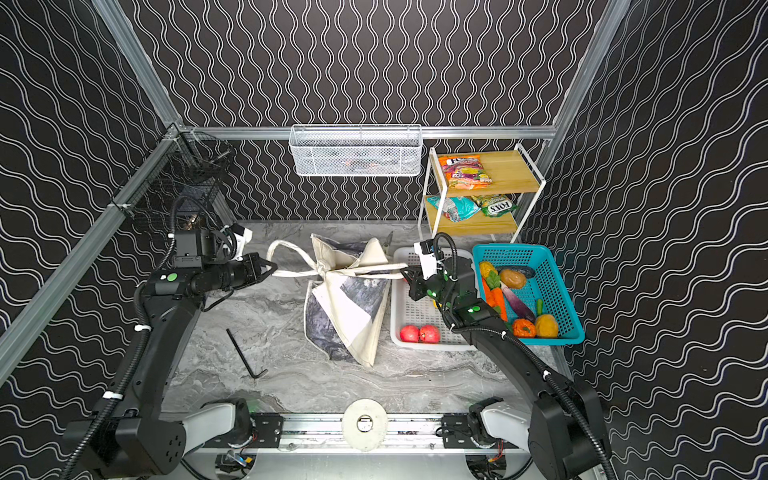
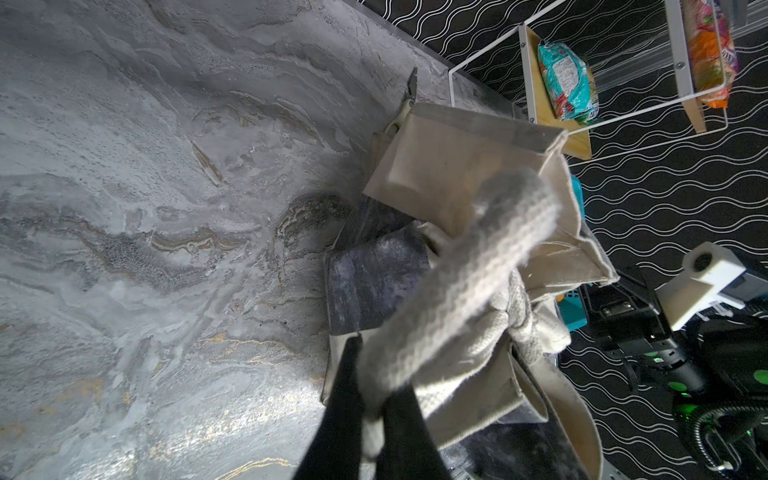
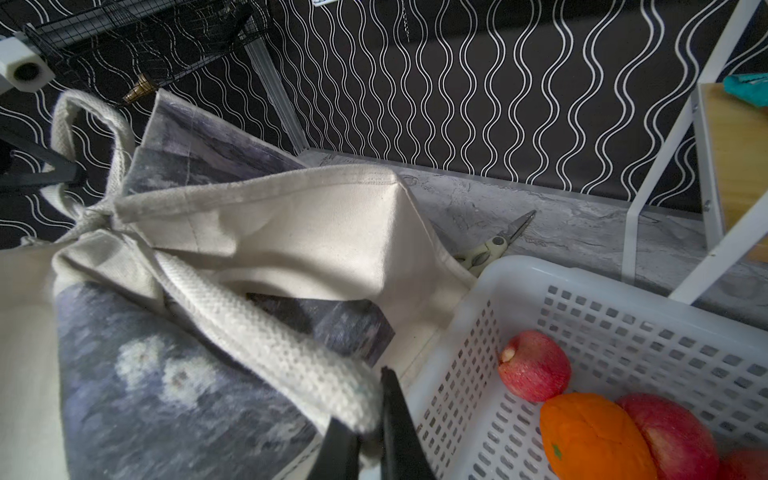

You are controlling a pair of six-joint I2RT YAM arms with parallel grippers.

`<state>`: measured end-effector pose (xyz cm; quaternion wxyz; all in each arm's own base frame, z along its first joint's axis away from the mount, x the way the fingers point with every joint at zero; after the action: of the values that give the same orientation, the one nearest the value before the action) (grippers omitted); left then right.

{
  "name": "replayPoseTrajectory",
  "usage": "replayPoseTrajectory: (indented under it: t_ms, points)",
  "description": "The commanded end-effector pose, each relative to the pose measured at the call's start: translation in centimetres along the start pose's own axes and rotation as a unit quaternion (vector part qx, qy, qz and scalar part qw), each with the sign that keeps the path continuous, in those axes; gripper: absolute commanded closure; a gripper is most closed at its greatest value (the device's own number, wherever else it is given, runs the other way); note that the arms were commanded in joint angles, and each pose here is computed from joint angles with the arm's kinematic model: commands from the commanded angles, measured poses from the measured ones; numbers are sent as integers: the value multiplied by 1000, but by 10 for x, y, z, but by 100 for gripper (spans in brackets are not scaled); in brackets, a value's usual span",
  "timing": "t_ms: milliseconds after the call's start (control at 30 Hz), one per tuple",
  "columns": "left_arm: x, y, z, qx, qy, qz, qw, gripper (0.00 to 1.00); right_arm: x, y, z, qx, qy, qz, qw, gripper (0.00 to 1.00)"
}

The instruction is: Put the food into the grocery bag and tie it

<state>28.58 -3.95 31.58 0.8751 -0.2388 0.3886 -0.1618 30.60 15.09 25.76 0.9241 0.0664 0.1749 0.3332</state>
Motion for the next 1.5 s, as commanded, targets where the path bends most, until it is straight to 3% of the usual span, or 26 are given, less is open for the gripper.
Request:
replayPoseTrajectory:
  t_ms: [0,133,333,533,933,1100,1267,1400,1467]
  points:
    - [-6,40,14,16,-56,136,989,100,-14,-49,7,7,-42,-175,984,100]
    - [12,16,5,25,-31,28,999,100,-8,-27,11,-31,-59,-84,994,100]
    - [26,-12,-4,44,-10,-39,998,100,-5,2,6,-127,-71,-25,989,100]
    - [32,-18,-1,36,-16,-67,997,100,-2,7,2,-140,-59,-14,988,100]
    - [50,-27,20,39,-20,-94,995,46,2,11,-3,-144,-48,-9,988,100]
    - [70,-27,15,48,21,-72,996,40,1,11,-3,-144,-49,-11,988,100]
    - [71,-14,-1,67,63,-17,996,21,1,12,-1,-146,-49,-9,988,100]
    - [66,-12,-7,88,73,-7,993,19,1,12,-2,-150,-46,-11,988,100]
    - [69,-11,-10,95,84,-9,992,24,1,12,-2,-149,-47,-12,988,100]
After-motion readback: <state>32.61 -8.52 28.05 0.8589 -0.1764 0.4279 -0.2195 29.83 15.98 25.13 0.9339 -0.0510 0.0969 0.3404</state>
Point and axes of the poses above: each gripper's point midway between its finger pads, its own x axis out along the fingers, its own y axis along the line the jaws close on, z = x × y, the point moved 6 cm from there along -x, back along the fingers
